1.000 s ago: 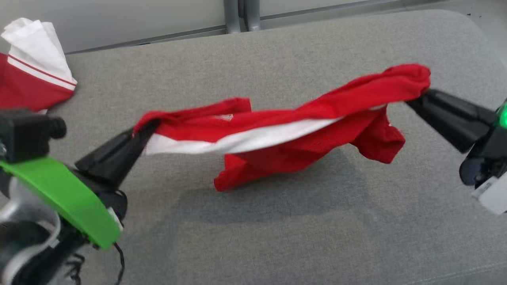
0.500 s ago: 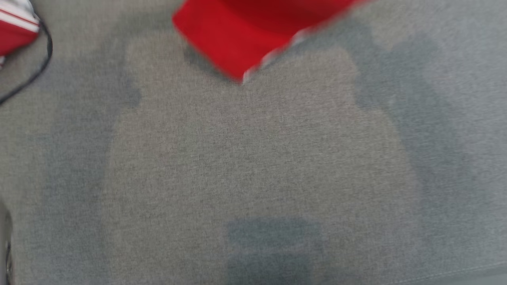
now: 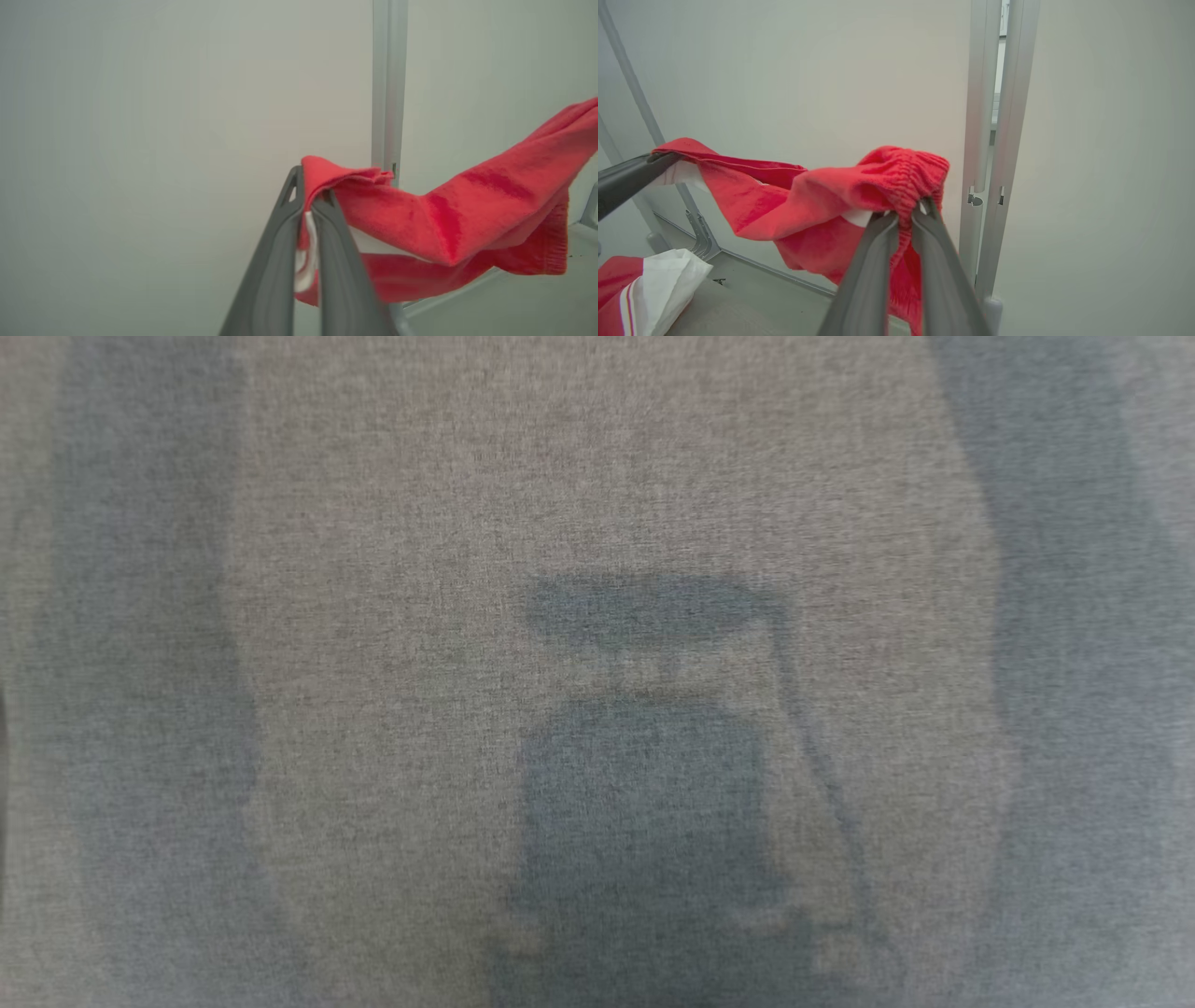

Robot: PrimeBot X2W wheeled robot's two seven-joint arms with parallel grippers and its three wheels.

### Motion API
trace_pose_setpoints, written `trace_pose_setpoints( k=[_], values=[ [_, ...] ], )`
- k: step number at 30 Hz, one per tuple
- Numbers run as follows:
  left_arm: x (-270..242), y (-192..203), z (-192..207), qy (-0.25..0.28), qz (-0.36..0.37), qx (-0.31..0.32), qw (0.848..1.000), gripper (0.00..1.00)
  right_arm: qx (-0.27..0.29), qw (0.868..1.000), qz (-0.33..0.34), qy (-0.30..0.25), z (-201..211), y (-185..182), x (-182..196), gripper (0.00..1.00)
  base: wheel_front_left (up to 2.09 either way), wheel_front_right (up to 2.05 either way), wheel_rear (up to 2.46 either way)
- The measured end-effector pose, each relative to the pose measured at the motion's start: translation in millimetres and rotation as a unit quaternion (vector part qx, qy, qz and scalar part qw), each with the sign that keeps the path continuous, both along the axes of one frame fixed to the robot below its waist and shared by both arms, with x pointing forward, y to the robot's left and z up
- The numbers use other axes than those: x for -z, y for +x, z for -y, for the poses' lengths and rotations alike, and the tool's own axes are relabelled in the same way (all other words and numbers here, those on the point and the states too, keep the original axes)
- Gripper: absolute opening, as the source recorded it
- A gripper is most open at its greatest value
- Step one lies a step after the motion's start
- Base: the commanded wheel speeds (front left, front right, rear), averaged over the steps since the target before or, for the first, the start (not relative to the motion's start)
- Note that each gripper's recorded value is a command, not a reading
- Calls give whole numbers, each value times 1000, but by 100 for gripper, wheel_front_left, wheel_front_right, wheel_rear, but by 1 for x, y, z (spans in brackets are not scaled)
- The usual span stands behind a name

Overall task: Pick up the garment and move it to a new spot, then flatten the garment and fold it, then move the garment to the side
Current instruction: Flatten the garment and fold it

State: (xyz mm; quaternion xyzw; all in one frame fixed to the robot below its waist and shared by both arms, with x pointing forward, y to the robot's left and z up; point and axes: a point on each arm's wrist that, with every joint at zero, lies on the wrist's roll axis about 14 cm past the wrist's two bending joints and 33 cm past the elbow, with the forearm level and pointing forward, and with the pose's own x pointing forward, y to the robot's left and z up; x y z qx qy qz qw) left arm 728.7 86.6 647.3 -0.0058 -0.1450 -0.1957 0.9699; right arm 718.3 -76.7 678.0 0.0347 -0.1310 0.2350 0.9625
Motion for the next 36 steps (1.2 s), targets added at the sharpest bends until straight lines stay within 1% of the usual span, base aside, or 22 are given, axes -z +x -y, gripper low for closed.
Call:
trace_pose_setpoints(
  k=[2,3,5,6,7,9,12,14,16,17,18,20,23,28,32,36],
  values=[
    [42,7,3,12,-25,4,1000,0,0,999,-34,-6,0,10,42,0,0,0,0],
    [72,7,4,17,-47,6,999,0,1,998,-62,-15,2,13,74,0,0,0,0],
    [138,-1,4,18,-109,8,994,0,0,991,-131,-29,5,9,144,0,0,0,0],
    [168,-7,2,20,-139,6,990,0,-3,987,-160,-31,6,3,174,0,0,0,0],
    [191,-15,2,26,-161,8,987,0,-7,983,-181,-28,6,-3,194,0,0,0,0],
    [218,-27,4,27,-188,14,982,0,-14,979,-200,-22,8,-13,214,0,0,0,0],
    [245,-46,3,22,-218,20,975,0,-20,973,-229,-30,20,-33,241,0,0,0,0],
    [249,-59,4,-1,-226,25,974,0,-23,969,-245,-31,30,-48,251,0,0,0,0],
    [246,-70,8,-6,-222,38,974,0,-28,968,-245,-35,37,-60,251,0,0,0,0],
    [246,-76,5,-8,-223,39,974,0,-29,968,-248,-25,42,-67,250,0,0,0,0],
    [249,-89,-5,-23,-233,32,972,0,-31,962,-268,-34,52,-87,260,0,0,0,0],
    [255,-108,-13,-36,-251,26,967,0,-42,953,-299,-36,55,-116,275,0,0,0,0],
    [258,-137,-22,-47,-271,20,961,0,-50,944,-324,-32,61,-150,276,0,0,0,0],
    [257,-195,-22,-105,-306,5,946,0,-59,931,-359,-19,69,-215,274,0,0,0,0],
    [253,-245,-16,-157,-332,-7,930,0,-57,925,-377,-16,79,-263,269,0,0,0,0],
    [245,-294,-8,-188,-350,-15,917,0,-44,919,-392,-19,95,-309,267,0,0,0,0]
  ],
)
